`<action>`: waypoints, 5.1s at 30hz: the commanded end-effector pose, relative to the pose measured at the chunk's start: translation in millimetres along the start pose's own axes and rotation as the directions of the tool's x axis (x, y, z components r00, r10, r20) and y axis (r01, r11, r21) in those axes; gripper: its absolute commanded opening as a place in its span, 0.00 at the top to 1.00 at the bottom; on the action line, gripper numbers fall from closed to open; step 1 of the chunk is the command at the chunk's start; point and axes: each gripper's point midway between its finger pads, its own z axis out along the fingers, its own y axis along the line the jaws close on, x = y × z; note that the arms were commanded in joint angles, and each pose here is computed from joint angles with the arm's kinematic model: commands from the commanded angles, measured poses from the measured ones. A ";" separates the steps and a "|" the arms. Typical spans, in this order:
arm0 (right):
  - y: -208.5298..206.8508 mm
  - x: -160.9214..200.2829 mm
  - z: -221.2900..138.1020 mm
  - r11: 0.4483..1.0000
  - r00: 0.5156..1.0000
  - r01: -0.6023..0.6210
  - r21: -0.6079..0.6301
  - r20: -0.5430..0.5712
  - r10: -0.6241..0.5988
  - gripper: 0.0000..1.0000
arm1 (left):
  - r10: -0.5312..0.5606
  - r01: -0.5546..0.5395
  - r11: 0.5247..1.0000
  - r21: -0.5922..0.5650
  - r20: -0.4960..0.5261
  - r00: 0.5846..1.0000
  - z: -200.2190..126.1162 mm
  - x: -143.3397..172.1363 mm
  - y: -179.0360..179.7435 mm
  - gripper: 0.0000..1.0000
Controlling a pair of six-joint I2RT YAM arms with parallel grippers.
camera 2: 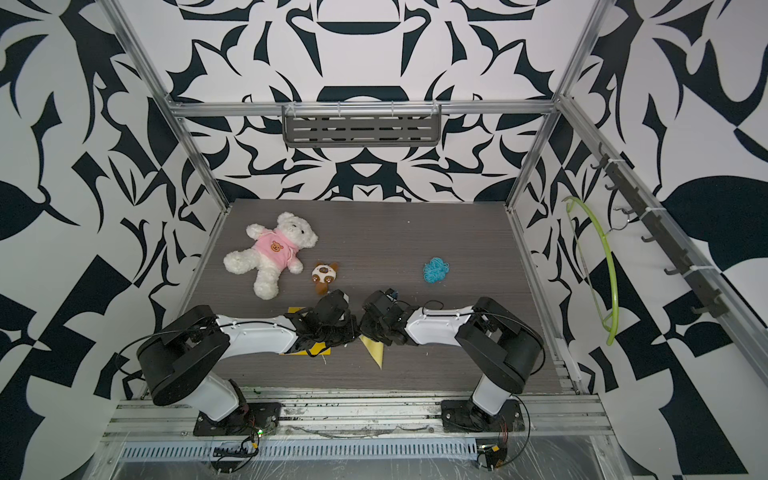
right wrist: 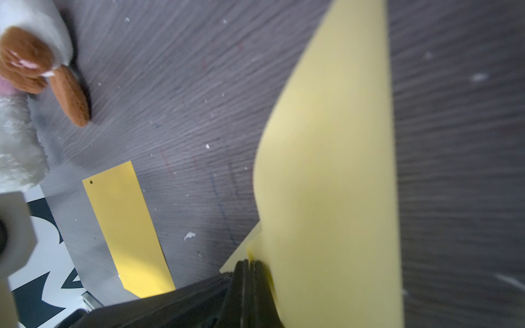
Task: Fold the square paper diagonally
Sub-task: Fold the paper at the center of the board.
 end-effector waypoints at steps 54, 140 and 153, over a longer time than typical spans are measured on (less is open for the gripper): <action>-41.5 20.6 -1.6 0.996 0.999 0.037 0.086 -0.016 -0.036 0.79 | -0.125 0.118 0.988 0.101 0.076 0.989 -39.6 -24.9 -8.7 1.00; -24.1 0.6 -34.3 0.923 0.935 0.353 0.150 -0.035 -0.352 0.95 | -0.067 0.050 0.970 -0.239 -0.064 0.996 -2.5 28.0 52.7 1.00; -67.6 3.2 -30.5 0.914 0.947 0.322 0.248 -0.066 -0.316 0.98 | -0.067 0.049 0.967 -0.251 -0.065 0.996 -3.1 29.2 55.4 1.00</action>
